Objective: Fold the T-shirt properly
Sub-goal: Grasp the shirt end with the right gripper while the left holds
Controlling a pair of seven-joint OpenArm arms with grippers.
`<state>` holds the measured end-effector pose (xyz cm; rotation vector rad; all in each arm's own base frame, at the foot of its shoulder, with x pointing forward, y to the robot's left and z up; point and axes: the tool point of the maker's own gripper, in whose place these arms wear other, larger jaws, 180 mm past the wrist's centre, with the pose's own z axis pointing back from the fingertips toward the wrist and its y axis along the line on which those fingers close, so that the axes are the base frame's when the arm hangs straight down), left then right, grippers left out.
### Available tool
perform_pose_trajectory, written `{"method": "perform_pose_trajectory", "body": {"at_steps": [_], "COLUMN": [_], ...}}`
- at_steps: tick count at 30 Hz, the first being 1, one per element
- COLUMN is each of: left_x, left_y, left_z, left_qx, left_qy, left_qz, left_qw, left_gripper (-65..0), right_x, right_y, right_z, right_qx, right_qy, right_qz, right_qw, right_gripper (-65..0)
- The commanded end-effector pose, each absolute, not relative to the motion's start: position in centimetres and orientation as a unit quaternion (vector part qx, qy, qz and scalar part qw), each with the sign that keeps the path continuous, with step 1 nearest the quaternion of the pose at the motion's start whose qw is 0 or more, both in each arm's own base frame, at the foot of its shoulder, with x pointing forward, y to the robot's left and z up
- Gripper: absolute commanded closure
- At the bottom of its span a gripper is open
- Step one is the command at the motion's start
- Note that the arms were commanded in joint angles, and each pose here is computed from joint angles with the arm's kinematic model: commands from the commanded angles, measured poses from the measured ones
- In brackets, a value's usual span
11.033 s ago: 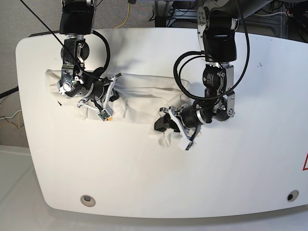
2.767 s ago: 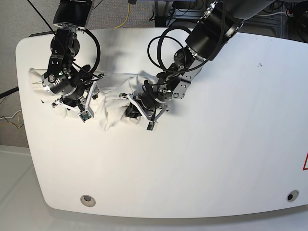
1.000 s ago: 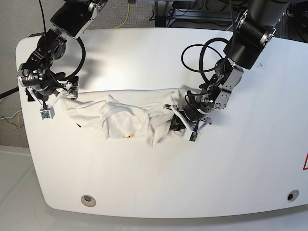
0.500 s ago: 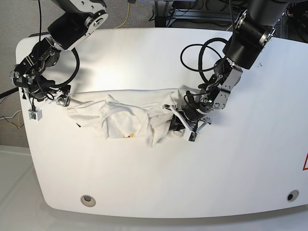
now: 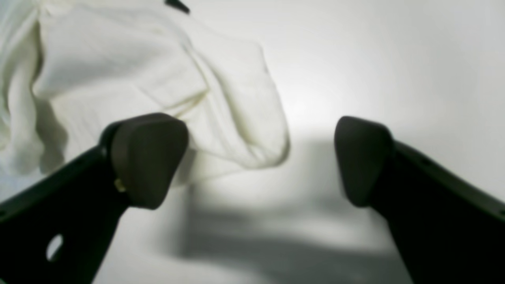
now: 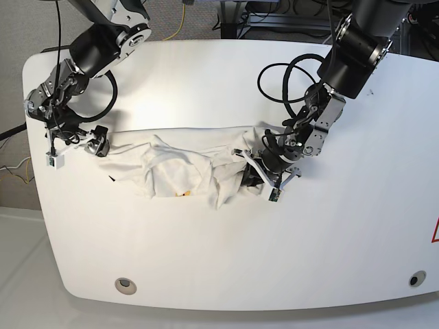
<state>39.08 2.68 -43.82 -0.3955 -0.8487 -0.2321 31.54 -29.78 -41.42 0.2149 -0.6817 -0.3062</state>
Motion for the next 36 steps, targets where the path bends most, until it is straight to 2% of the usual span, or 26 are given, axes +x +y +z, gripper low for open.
{"method": "perform_pose_trajectory", "body": {"at_steps": [1, 27, 30, 32, 36], "left_x": [35.5, 36.3, 36.3, 36.3, 36.3], "left_y": [5.6, 4.2, 4.2, 4.2, 4.2], "left_z": [-48.5, -47.8, -47.8, -47.8, -47.8], "left_qx": [-0.122, -0.132, -0.132, -0.132, -0.132], "left_qy": [-0.304, -0.313, -0.313, -0.313, -0.313], "left_qz": [-0.124, -0.126, -0.126, -0.126, -0.126], "left_qw": [0.936, 0.932, 0.932, 0.932, 0.932], "left_gripper": [-5.7, -5.8, -5.8, -5.8, -5.8], "right_x": [31.8, 32.5, 32.5, 32.5, 32.4], "right_y": [-29.4, -23.6, -23.6, -23.6, -23.7], "right_z": [-41.8, -43.7, -43.8, -43.8, -43.8], "right_qx": [0.115, 0.178, 0.177, 0.177, 0.175], "right_qy": [-0.324, -0.306, -0.305, -0.305, -0.303], "right_qz": [-0.148, -0.148, -0.148, -0.148, -0.147], "right_qw": [0.927, 0.923, 0.924, 0.924, 0.925], "right_gripper": [-60.8, -59.3, -50.0, -37.4, -4.7]}}
